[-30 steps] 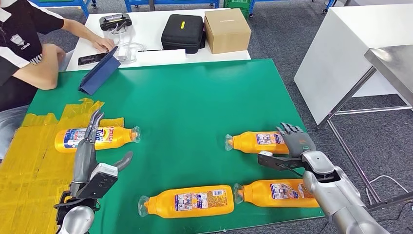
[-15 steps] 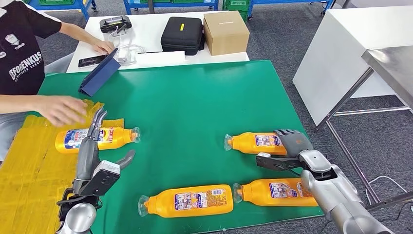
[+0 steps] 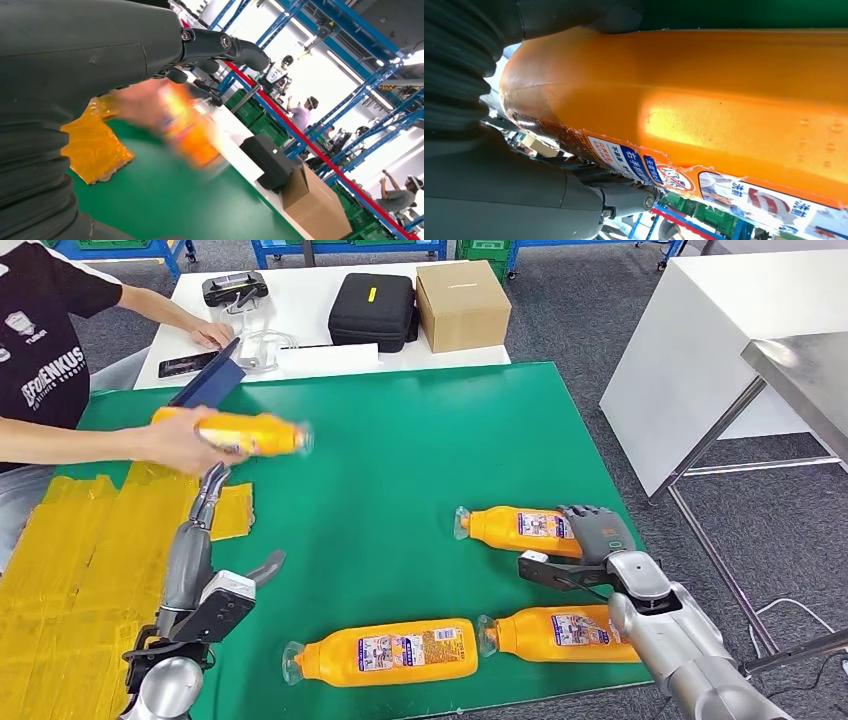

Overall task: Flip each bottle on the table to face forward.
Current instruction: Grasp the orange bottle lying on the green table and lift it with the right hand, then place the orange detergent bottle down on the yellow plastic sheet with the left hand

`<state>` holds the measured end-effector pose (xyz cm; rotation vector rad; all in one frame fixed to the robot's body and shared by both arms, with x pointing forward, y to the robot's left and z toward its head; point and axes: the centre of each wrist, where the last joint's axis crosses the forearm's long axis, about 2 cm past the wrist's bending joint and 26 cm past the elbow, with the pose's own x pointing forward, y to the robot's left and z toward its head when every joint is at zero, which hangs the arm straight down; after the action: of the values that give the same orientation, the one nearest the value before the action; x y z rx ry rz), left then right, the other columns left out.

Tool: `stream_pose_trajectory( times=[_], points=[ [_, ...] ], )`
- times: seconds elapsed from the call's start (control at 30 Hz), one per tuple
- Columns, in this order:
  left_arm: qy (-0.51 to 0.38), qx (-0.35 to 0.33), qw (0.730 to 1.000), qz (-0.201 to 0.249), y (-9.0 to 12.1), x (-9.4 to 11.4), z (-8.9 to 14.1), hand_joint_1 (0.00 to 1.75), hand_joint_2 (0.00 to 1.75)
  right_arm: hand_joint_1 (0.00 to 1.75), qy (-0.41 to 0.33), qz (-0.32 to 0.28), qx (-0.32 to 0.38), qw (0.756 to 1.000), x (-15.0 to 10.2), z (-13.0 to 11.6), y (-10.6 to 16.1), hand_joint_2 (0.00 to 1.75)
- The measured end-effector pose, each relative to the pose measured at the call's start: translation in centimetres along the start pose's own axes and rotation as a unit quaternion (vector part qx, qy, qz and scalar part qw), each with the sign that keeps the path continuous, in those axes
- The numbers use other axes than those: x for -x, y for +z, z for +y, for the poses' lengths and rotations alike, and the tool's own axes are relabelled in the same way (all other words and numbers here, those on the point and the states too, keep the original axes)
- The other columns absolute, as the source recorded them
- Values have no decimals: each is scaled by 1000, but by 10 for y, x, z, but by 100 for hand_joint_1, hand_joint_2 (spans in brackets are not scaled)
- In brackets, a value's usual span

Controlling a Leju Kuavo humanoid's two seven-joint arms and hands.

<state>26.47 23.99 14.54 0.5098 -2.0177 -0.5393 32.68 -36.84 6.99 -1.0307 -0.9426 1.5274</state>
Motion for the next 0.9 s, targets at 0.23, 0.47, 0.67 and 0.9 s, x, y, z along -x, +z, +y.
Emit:
stream_pose_trajectory(
  times=[0.23,0.47,0.67,0.9],
  points=[
    [-1,4,1000,-1,0,0,0,0,175,175,-11,-3,19,1000,-5,1,2,175],
    [7,35,999,-5,3,-8,-4,0,175,175,-181,-57,194,963,-67,-11,26,175],
    [32,56,998,-3,8,-11,-9,0,175,175,-332,-119,353,867,-116,-53,54,175],
    [52,74,996,-15,3,-16,-15,0,175,175,-441,-169,387,792,-154,-77,68,175]
  ],
)
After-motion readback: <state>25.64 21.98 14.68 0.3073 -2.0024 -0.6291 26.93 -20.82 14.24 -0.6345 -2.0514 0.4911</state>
